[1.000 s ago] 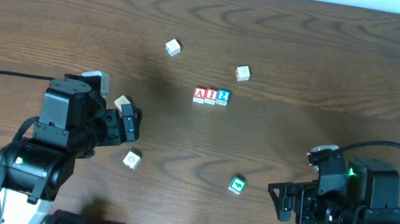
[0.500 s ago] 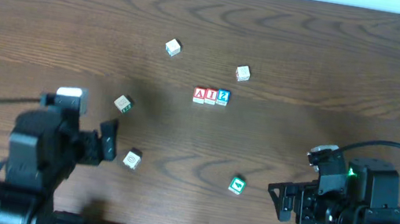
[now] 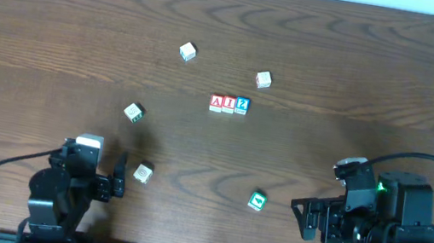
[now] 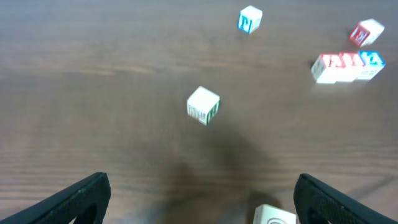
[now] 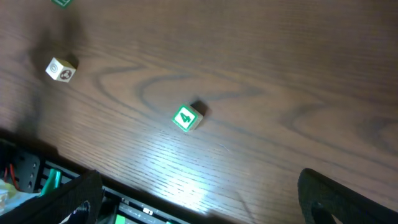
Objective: Spell out Ai2
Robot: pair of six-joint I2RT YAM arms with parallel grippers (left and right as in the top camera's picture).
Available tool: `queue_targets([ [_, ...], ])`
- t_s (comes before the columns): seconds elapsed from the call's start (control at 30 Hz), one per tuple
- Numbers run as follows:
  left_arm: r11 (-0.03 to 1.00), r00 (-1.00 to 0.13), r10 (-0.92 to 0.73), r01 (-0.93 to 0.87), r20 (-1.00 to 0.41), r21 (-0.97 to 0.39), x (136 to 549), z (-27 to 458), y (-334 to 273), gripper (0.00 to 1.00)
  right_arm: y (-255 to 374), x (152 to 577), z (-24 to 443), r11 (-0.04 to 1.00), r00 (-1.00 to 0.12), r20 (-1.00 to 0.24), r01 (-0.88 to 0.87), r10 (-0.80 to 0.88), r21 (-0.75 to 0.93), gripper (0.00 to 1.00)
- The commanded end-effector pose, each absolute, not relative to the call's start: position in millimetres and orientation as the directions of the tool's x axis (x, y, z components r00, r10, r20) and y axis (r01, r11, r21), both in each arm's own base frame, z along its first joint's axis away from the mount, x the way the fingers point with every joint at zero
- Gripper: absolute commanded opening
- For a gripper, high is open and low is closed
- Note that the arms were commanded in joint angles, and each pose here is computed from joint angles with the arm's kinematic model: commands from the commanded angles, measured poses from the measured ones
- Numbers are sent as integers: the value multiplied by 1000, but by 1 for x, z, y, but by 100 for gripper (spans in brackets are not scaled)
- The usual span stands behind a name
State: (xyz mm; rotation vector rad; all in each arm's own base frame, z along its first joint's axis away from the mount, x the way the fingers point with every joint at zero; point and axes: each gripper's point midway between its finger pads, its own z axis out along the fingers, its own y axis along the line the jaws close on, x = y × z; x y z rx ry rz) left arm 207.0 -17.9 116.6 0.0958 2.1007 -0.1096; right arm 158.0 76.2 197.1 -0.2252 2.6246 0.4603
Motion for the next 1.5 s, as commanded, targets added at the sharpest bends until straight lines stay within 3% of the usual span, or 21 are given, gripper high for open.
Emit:
queue_targets([
  [0.0, 990, -491, 43, 138, -870, -29, 207, 109, -20, 96, 75, 158, 196, 934, -883, -465, -217, -64, 285, 99],
  [0.27, 989, -478, 43, 144, -877, -30, 206, 92, -22, 95, 75, 158, 196, 934, -883, -465, -217, -64, 285, 99],
  [1.37, 991, -459, 46, 133, -887, -18, 206, 95, -19, 95, 75, 158, 196, 934, -883, -465, -217, -64, 285, 99],
  [1.47, 991, -459, 46, 133, -887, -18, 206, 95, -19, 96, 66, 173, 203, 949, -835, -542, -240, -95, 204, 99],
])
